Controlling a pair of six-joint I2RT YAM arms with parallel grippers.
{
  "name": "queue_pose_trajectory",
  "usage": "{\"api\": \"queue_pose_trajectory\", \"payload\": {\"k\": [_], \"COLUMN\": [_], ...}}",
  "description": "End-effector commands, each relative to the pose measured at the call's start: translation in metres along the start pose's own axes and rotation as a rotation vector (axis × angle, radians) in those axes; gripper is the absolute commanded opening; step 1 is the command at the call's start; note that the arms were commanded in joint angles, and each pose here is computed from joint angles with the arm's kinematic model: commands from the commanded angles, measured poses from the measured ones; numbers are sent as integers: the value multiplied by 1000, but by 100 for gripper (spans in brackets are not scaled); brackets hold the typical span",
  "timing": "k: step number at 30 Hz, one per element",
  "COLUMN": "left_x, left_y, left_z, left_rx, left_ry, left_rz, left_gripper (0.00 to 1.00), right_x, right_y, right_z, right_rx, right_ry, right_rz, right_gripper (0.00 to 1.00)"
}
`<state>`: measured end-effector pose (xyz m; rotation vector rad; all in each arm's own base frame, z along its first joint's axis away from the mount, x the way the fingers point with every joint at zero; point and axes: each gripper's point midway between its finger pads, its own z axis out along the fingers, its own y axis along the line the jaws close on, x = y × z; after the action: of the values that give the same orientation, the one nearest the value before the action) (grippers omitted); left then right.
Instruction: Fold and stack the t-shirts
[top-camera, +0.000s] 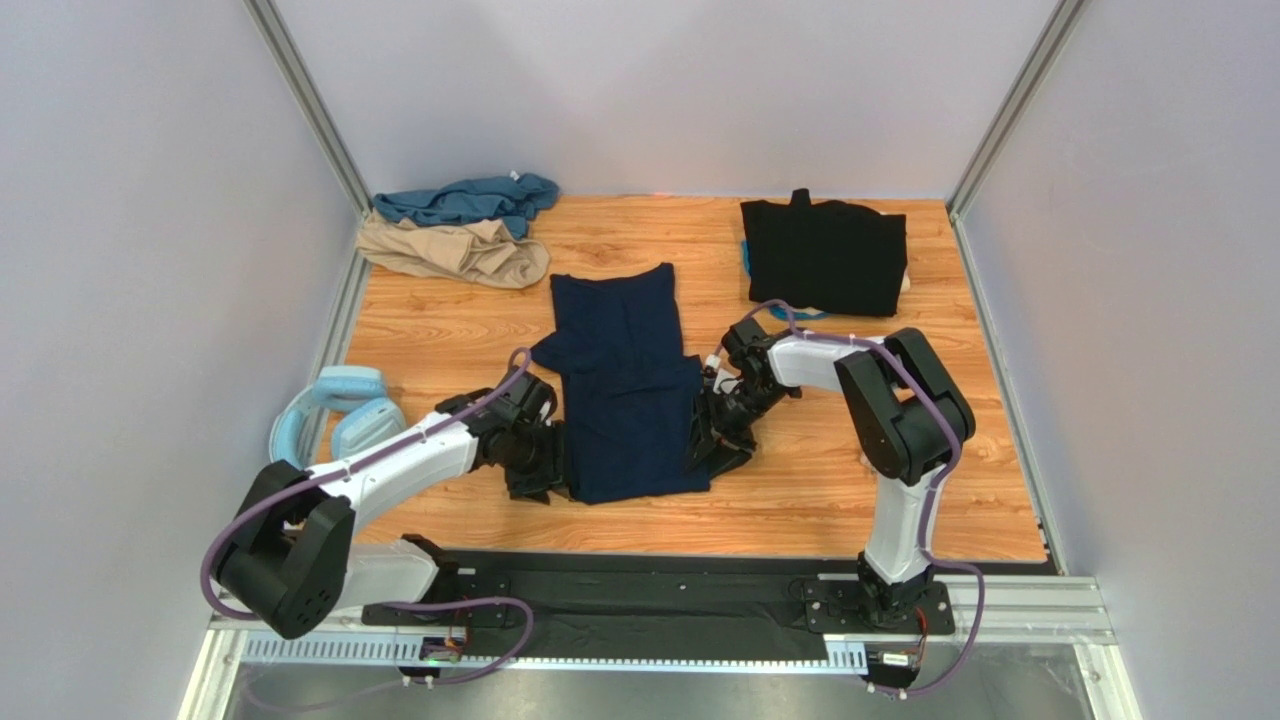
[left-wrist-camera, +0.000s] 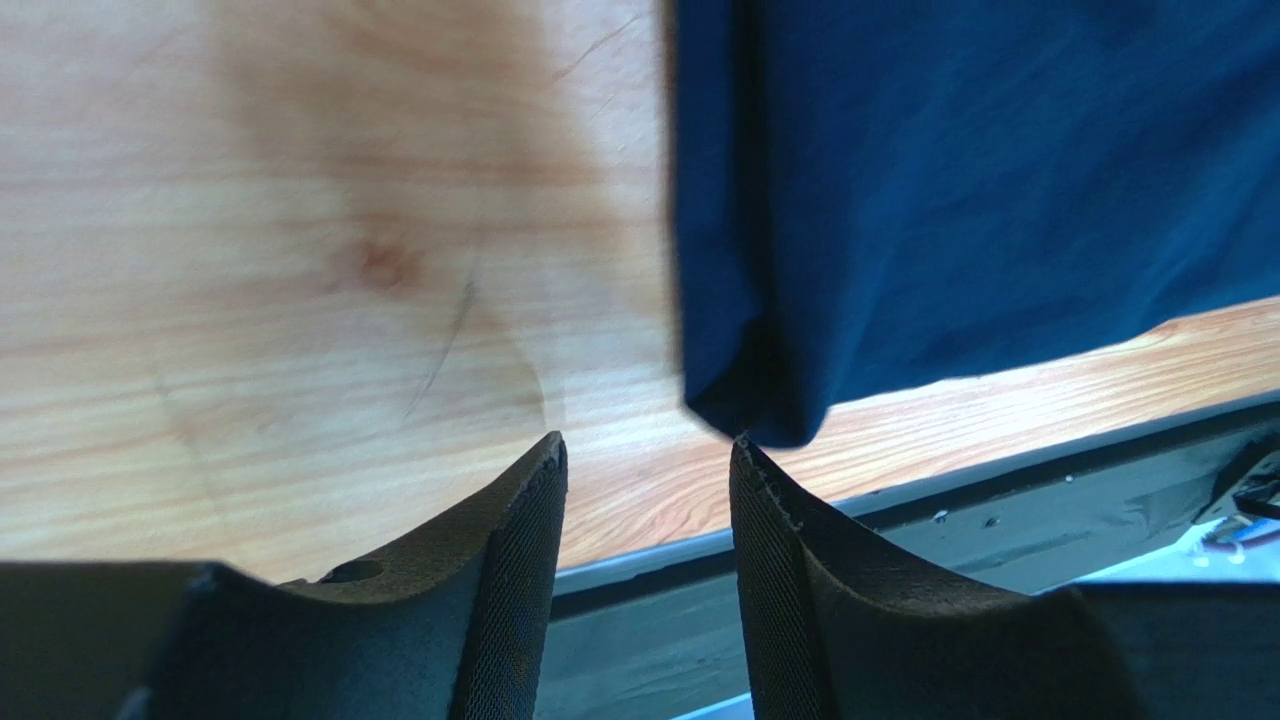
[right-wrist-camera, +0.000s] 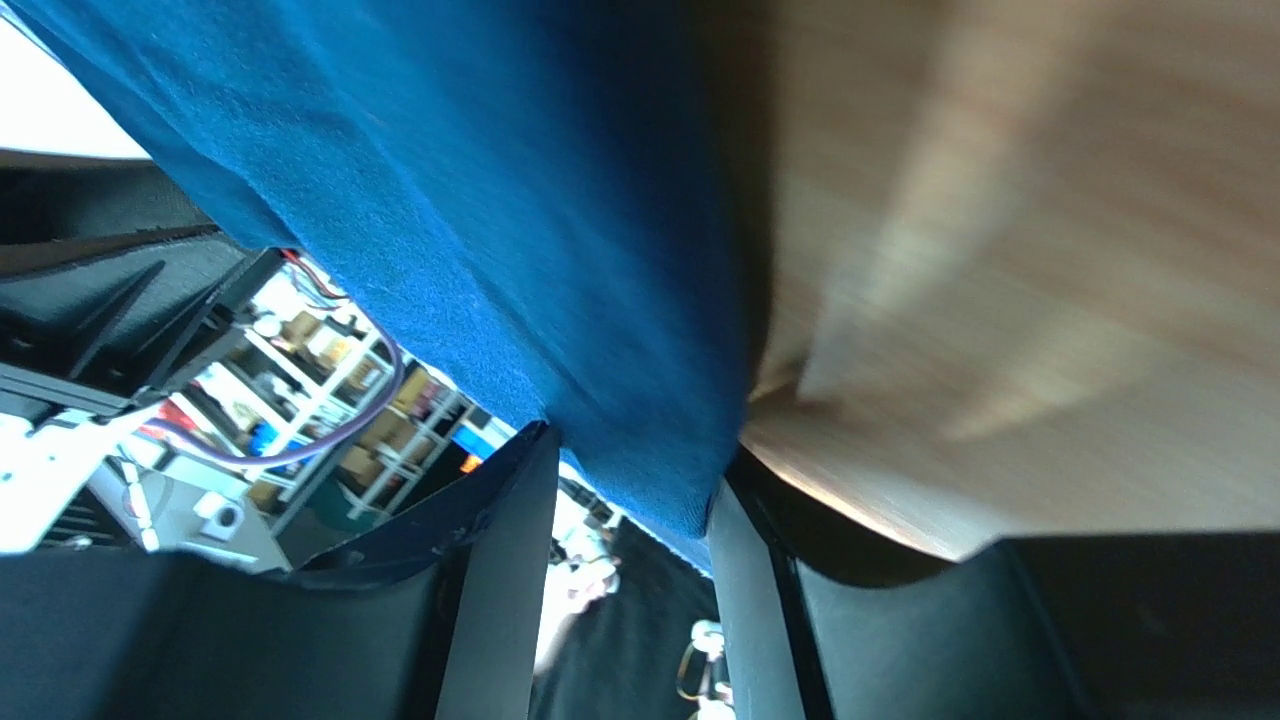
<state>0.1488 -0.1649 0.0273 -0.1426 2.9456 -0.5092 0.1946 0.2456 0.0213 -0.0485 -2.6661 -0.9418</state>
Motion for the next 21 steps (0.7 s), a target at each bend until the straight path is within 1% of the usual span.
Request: {"api": "queue_pose_trajectory", "payload": {"k": [1,4,8,12,17,21], "left_x": [-14,-20,-30,-34,-37,-40], "left_y": [-20,-22,-18,-16,-26,-28], "left_z": [7,7,-1,-11,-22,-20], "left_rx": [78,68,52,66,107,119], "left_ry": [-13,-18,-60,-95,-116,-126], "left_rz": [12,22,14,24,45,51], "left_gripper": [52,51,51,51,51,51], "right_x": [2,3,2,0,-3,-5], "right_y": [-40,-38,-38,-38,-37,-35], "right_z": [29,31,30,29,30,30], "right_rx": [200,207,222,232,232,230], "right_ry": [9,11,9,8,9,10], "right_rz": [-19,-21,-20,-23,-20,-20], "right_gripper": [47,47,47,47,46,46]}}
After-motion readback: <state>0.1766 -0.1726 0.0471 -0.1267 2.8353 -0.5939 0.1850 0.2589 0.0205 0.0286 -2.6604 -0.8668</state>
